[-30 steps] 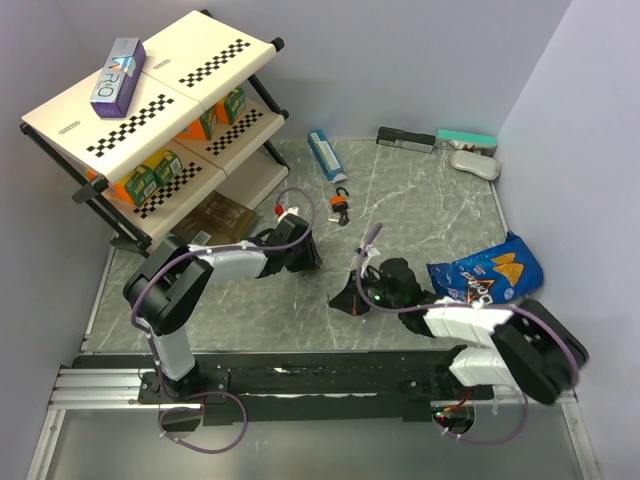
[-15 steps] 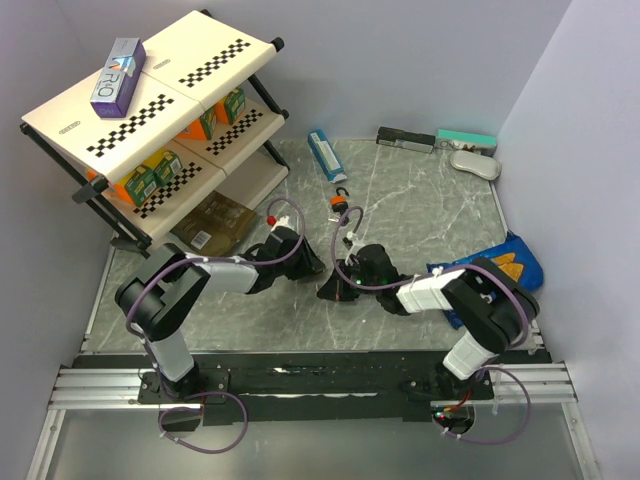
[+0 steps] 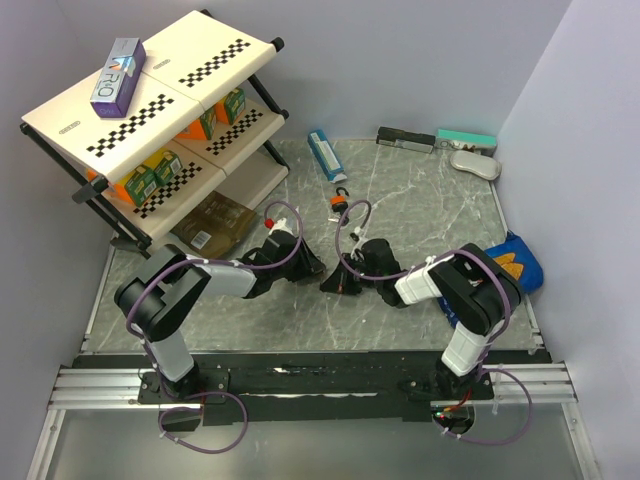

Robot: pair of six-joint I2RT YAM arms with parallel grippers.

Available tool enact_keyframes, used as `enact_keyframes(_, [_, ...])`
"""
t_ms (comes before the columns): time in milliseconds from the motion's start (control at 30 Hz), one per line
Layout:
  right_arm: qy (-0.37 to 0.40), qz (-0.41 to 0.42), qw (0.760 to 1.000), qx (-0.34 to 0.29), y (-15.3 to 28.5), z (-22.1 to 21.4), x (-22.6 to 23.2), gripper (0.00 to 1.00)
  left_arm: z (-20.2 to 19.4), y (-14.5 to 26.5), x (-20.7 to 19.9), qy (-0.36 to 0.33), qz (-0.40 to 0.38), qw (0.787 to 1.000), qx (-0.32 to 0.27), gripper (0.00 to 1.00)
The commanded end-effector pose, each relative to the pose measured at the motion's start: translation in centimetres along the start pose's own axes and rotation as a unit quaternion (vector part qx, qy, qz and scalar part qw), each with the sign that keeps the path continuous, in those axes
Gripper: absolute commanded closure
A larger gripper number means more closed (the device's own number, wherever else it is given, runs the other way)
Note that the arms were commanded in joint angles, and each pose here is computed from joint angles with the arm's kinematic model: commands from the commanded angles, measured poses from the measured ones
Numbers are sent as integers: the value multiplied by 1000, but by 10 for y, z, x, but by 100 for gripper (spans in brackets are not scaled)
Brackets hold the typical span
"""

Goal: Unlock with the key

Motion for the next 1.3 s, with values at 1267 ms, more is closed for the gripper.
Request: enact_keyframes(1267, [-5, 76, 996, -49, 0, 32, 8, 100, -39, 6, 36, -29, 54, 996, 58, 99])
Point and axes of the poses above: each gripper's point midway between its finger pads, its own y axis back along the fingers, its own x axis along the line the jaws close on, z = x × y, the point moved 3 cm from there along y, back along the fingers, and after that the axes turned 2 degrees about -y, right-handed, at the moved point
